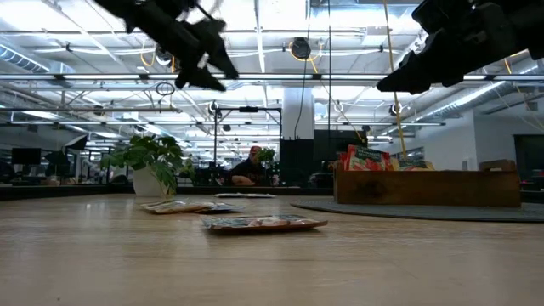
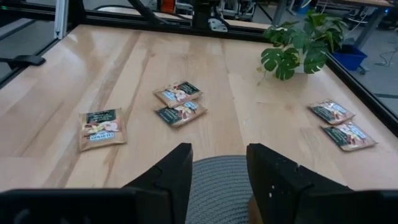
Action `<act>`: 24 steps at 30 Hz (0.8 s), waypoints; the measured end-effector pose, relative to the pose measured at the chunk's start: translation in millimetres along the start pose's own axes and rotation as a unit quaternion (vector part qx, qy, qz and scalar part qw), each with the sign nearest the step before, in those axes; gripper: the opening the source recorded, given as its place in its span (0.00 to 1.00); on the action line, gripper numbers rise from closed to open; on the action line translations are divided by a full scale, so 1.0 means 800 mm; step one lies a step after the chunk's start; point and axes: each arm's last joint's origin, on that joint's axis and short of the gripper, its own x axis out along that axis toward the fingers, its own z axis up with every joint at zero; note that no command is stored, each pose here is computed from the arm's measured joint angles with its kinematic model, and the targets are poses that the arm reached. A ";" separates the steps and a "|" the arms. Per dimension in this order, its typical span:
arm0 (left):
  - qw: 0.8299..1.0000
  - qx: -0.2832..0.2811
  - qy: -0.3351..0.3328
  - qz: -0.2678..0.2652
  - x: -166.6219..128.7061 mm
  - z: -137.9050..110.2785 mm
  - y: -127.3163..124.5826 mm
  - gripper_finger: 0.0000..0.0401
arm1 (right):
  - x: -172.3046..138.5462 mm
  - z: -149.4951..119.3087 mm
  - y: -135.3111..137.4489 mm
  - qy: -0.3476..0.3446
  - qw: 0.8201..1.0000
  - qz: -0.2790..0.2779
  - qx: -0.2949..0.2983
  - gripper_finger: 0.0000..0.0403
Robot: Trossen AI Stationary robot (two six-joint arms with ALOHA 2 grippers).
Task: Pick & Place Tea
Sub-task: Put the brown tea bag into the right section of the wooden organizer
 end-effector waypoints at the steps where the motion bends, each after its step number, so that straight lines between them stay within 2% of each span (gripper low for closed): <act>1: 0.999 0.008 0.029 0.032 0.009 0.004 0.003 0.68 | 0.000 0.000 0.000 -0.001 1.000 0.000 0.000 0.34; 3: 0.992 0.026 0.083 0.091 0.031 0.011 0.007 0.68 | 0.000 0.000 0.000 -0.001 1.000 0.000 0.000 0.34; 6: 0.981 0.047 0.131 0.134 0.068 0.023 0.014 0.68 | 0.000 0.000 0.000 -0.001 1.000 0.000 0.000 0.34; 9: 0.967 0.118 0.187 0.126 0.109 0.015 0.022 0.68 | 0.000 0.000 0.000 0.000 1.000 0.000 0.000 0.34; 11: 0.951 0.188 0.225 0.101 0.131 0.000 0.021 0.68 | 0.000 0.000 0.000 0.000 1.000 0.000 0.000 0.34; 13: 0.938 0.226 0.247 0.089 0.147 -0.012 0.023 0.68 | 0.000 0.000 0.000 0.000 1.000 0.001 0.000 0.34; 15: 0.932 0.225 0.269 0.089 0.162 -0.026 0.031 0.68 | 0.000 0.000 0.000 0.002 1.000 0.003 0.001 0.34; 20: 0.936 0.170 0.305 0.053 0.189 -0.051 0.055 0.68 | 0.000 -0.003 0.000 0.012 1.000 0.003 0.000 0.33; 24: 0.926 0.162 0.335 0.059 0.204 -0.071 0.066 0.68 | 0.000 -0.003 0.000 0.011 1.000 0.003 0.001 0.33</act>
